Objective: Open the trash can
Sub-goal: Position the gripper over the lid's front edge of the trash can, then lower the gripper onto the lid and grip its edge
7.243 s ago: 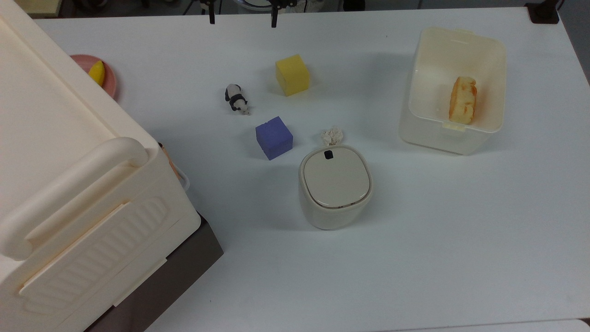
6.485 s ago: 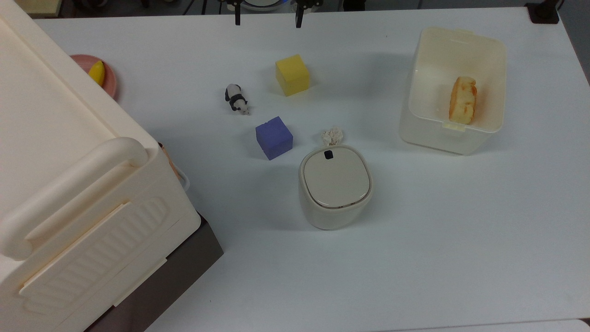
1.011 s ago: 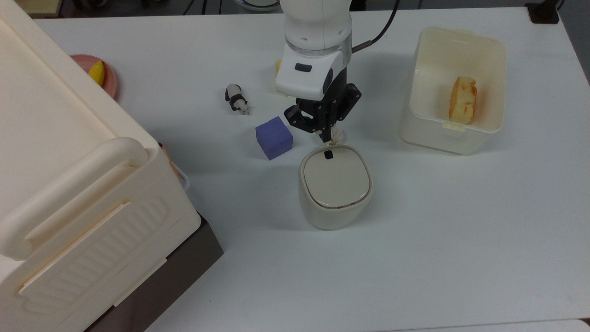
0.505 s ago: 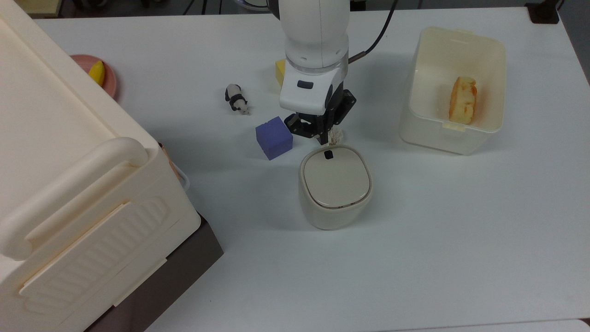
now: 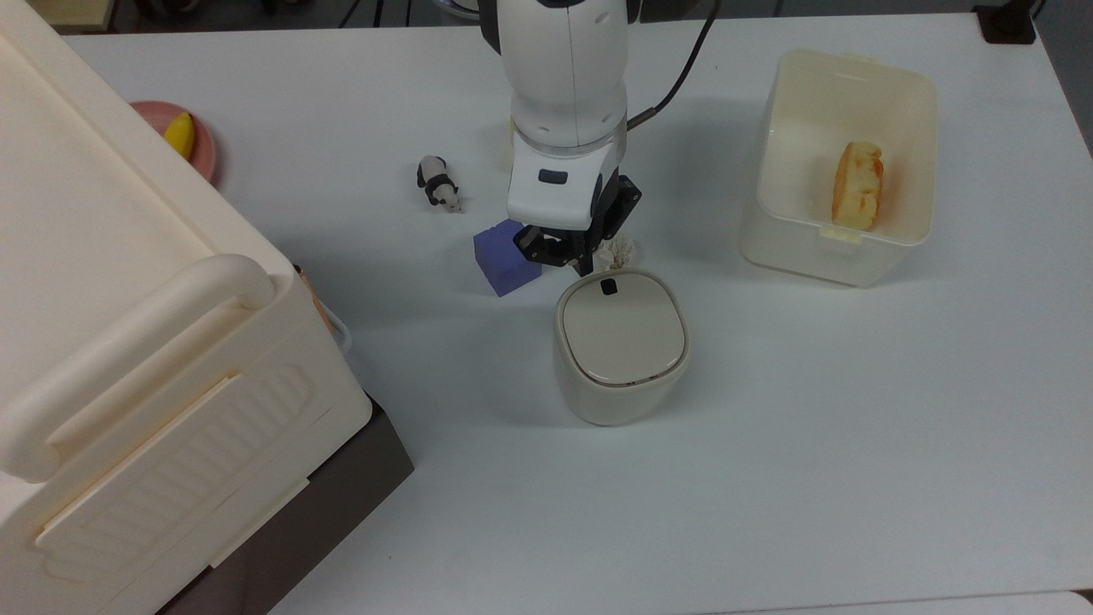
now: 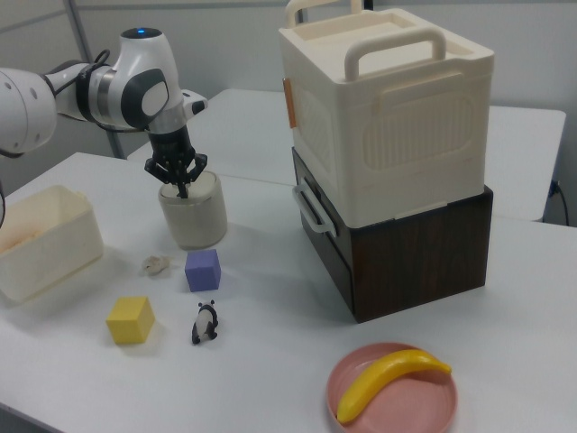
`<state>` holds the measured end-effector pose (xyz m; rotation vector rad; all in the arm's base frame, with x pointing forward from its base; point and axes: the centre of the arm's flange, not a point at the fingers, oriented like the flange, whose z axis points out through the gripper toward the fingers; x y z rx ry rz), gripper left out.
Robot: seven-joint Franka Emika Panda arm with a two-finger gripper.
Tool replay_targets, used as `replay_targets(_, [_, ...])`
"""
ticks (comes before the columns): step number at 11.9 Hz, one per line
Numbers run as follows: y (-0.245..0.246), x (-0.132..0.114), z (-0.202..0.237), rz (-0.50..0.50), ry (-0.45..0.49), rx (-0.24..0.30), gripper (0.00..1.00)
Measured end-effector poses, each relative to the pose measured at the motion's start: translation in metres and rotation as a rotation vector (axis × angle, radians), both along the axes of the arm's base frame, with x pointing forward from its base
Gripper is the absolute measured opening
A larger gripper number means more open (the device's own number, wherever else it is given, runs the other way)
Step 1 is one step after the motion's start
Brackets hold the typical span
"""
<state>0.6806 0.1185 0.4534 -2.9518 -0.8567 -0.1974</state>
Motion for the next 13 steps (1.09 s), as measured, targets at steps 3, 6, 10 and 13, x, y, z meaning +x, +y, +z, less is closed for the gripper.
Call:
replay_targets(3, [0.001, 0.003, 0.0, 0.015, -0.023, 0.002, 0.01])
replay_targets(6, [0.009, 0.009, -0.004, 0.022, -0.066, 0.012, 0.01])
replay_targets(10, [0.028, 0.011, -0.012, 0.062, -0.081, 0.028, 0.01])
replay_targets(13, [0.04, 0.009, -0.013, 0.08, -0.08, 0.036, 0.01])
